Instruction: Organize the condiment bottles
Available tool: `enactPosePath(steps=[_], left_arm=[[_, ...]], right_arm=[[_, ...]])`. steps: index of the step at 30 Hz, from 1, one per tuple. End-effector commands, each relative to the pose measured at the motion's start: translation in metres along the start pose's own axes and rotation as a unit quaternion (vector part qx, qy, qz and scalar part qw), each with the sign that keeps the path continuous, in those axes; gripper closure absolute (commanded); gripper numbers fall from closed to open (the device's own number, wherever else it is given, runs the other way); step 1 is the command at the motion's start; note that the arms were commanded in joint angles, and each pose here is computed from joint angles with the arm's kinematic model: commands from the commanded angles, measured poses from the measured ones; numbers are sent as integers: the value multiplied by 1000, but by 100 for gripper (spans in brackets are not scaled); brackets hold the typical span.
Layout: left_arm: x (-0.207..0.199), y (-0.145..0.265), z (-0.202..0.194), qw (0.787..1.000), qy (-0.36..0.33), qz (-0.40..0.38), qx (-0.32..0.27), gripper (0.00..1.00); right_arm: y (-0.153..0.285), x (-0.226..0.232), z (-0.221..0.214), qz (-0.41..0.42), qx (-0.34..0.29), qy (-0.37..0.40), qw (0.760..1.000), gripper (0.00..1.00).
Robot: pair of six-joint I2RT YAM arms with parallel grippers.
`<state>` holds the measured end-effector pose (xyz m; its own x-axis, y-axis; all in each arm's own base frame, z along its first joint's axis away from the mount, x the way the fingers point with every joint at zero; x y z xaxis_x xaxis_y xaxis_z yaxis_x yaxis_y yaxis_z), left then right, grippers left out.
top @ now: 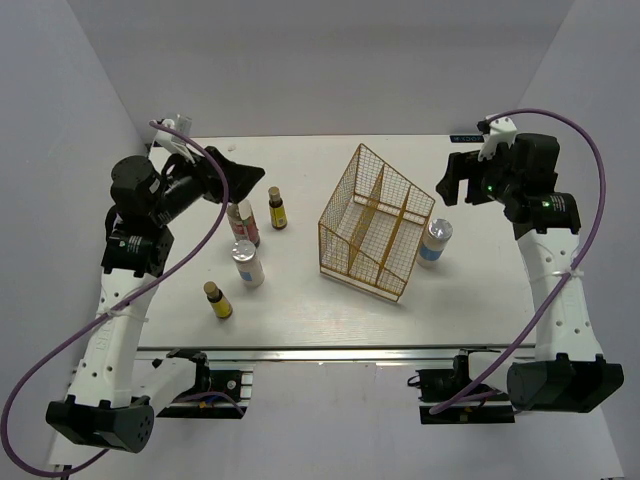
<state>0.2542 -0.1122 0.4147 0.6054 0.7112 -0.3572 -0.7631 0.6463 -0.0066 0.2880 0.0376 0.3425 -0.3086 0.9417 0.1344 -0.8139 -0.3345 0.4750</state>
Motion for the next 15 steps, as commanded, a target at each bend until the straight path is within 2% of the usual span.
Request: enactPosePath(steps=[1,2,3,4,7,10,13,14,15], left_arm=[[-14,13,14,1000,-19,-6,0,2],[-13,15,15,1000,-25,2,0,2],[-12,16,12,1000,-21,9,7,2],[-13,18,14,1000,-23,13,5,2],[-12,25,13,999,-22,36,5,7],[-11,32,14,998,-19,60,4,15],[-10,40,15,996,-18,91,5,36],[-8,42,15,995,-16,103,8,50],[-6,45,11,993,-8,119,21,58]], right_arm=[[12,16,16,62,-37,38,997,11],[14,22,15,91,-41,64,993,11],[16,30,12,147,-46,132,979,11],[22,35,12,167,-57,168,970,11],[27,44,10,204,-85,216,951,11],[25,44,5,208,-85,220,949,11],[24,47,0,226,-78,221,945,11],[23,48,1,229,-79,215,946,10],[21,52,-1,236,-74,215,945,11]])
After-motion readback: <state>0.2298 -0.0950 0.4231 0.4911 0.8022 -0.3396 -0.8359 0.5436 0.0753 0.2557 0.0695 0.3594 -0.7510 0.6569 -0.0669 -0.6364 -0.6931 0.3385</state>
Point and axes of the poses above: each gripper's point midway between its finger pads, its own y axis back along the fingers, its own x axis along the line the jaws close on, z = x × y, the point moved 6 cm from there along y, back along the fingers, and after that the axes turned 4 degrees about -y, right-handed, at the moved point
